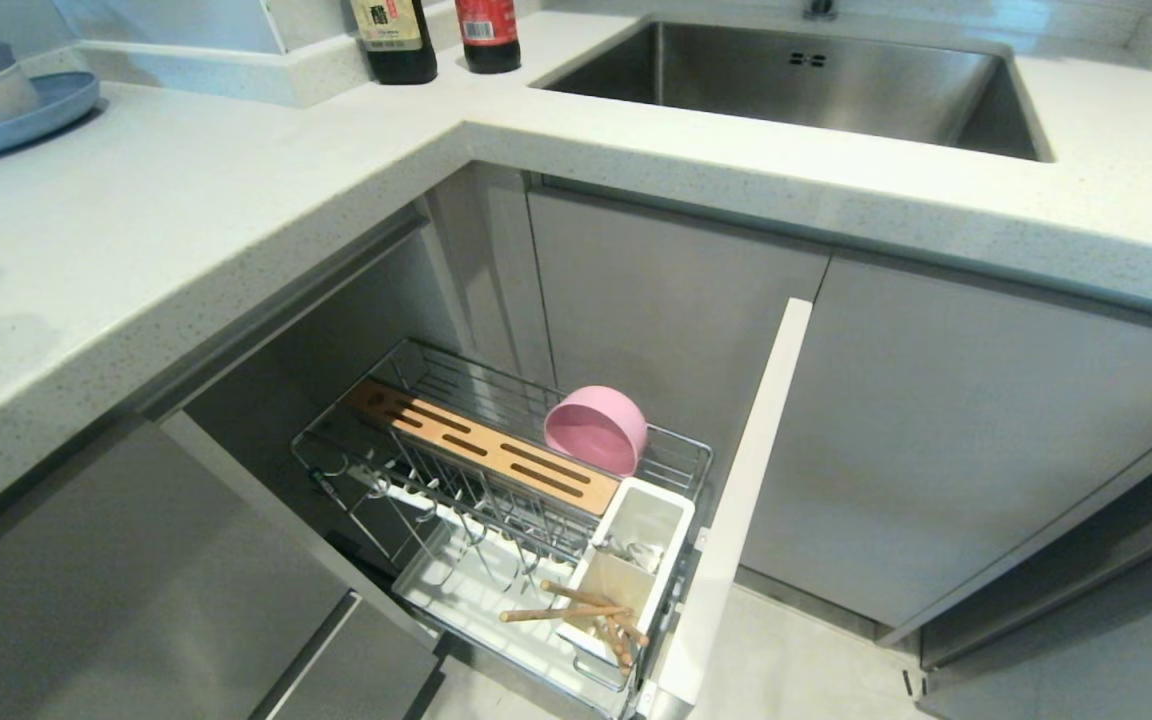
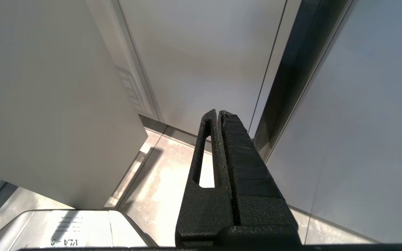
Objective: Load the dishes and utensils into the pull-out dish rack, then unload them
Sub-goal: Take the plate out of the cupboard
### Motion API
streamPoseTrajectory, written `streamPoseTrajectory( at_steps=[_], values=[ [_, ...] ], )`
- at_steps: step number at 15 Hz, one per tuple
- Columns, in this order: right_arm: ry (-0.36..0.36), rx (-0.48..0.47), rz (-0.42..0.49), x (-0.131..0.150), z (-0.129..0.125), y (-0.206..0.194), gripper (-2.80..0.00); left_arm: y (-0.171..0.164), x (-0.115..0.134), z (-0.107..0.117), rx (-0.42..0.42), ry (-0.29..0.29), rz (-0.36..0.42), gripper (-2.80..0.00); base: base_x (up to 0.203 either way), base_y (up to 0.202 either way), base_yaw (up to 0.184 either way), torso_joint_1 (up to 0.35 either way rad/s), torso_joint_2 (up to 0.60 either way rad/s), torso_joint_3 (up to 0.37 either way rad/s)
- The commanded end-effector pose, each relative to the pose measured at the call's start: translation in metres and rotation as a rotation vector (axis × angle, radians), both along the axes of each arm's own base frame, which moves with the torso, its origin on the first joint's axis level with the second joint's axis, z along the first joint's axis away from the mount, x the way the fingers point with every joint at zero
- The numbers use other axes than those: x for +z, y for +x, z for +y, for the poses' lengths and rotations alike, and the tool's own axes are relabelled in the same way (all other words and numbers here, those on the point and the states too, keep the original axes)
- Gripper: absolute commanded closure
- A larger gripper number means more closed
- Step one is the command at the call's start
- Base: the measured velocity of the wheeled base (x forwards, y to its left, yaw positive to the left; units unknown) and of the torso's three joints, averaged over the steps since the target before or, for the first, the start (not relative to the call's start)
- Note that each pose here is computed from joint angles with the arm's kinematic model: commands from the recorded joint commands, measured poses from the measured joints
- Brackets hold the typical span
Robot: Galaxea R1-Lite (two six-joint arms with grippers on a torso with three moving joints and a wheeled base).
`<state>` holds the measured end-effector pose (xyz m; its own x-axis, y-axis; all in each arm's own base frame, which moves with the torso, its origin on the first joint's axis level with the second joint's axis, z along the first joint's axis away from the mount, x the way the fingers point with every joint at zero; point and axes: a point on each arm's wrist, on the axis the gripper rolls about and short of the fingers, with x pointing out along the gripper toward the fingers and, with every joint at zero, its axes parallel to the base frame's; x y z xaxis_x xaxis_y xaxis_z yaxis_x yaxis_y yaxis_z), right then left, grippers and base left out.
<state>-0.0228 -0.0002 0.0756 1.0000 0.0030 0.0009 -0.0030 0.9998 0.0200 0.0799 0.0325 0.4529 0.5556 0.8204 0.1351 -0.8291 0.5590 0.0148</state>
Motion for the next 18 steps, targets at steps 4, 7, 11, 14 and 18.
streamPoseTrajectory(
  at_steps=[4, 7, 11, 14, 18],
  values=[
    [0.0, 0.0, 0.001, 0.0, 0.0, 0.0, 0.0, 0.035, -0.013, 0.009, -0.004, -0.059, 0.32, 0.0, 0.0, 0.0, 0.0, 0.0, 0.0, 0.0],
    [0.0, 0.0, 0.001, 0.0, 0.0, 0.0, 0.0, 0.056, -0.023, 0.014, -0.016, -0.038, 0.463, 0.0, 0.0, 0.0, 0.0, 0.0, 0.0, 0.0],
    [0.0, 0.001, 0.001, 0.0, 0.0, 0.0, 0.0, 0.06, -0.03, 0.011, -0.235, 0.013, 0.591, 0.0, 0.0, 0.0, 0.0, 0.0, 0.0, 0.0],
    [0.0, 0.002, 0.001, 0.0, 0.0, 0.0, 0.0, 0.06, -0.034, 0.009, -0.357, 0.05, 0.674, 0.0, 0.0, 0.0, 0.0, 0.0, 0.0, 0.0],
    [0.0, 0.001, 0.001, 0.0, 0.0, 0.0, 0.0, 0.059, -0.045, 0.006, -0.459, 0.025, 0.778, 0.0, 0.0, 0.0, 0.0, 0.0, 0.0, 0.0]
  ],
)
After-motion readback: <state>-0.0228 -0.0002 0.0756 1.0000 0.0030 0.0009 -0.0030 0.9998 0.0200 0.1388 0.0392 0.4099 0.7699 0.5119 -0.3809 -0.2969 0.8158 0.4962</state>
